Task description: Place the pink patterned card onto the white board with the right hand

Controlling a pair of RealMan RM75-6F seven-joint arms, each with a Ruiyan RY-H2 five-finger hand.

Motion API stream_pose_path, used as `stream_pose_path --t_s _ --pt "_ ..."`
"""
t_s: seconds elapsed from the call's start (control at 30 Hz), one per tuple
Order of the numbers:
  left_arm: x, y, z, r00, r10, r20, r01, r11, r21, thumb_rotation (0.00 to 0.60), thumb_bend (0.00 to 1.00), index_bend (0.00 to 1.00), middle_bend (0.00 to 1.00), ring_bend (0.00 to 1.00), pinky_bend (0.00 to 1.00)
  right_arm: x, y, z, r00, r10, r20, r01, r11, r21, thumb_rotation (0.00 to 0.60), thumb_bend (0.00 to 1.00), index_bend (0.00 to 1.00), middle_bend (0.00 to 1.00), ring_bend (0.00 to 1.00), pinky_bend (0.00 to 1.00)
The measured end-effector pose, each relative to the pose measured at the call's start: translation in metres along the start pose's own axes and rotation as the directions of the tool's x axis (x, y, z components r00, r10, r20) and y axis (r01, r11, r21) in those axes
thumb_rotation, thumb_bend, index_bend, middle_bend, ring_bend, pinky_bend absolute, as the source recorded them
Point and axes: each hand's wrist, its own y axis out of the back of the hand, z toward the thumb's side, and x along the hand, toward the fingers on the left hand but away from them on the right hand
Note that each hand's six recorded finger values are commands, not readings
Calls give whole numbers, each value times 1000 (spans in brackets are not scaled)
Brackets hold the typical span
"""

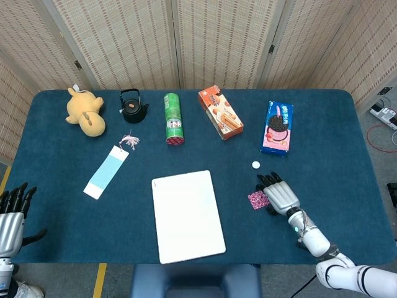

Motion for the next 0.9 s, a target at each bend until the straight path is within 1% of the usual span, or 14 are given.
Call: stream_pose_path --t_s 0.17,0.3,0.67,0.77,0.9 --pt "0 0 0 1000 0 0 0 1000 0 600 117 100 39 70 0 -1 1 -1 1000 -5 6 5 1000 -2 600 312 339 88 80 10" --pt "0 0 -1 1000 0 -1 0 1000 -1 600 116 100 39 70 0 0 1 -3 1000 -12 11 12 1000 -3 600 312 366 94 72 10" --pt "-1 -1 -1 1000 -2 -3 2 1000 0 600 117 98 39 70 0 1 -1 -4 1000 -12 18 12 1000 -3 600 313 375 97 68 10" --pt "-1 0 -2 1000 -1 -4 1 1000 0 600 116 98 39 70 0 3 3 -3 1000 -23 10 23 1000 0 600 313 375 98 66 10" --pt "-2 1 -1 1000 -1 -2 1 1000 2 600 117 98 39 70 0 8 14 1 999 -49 -8 49 999 -2 600 312 375 102 62 10"
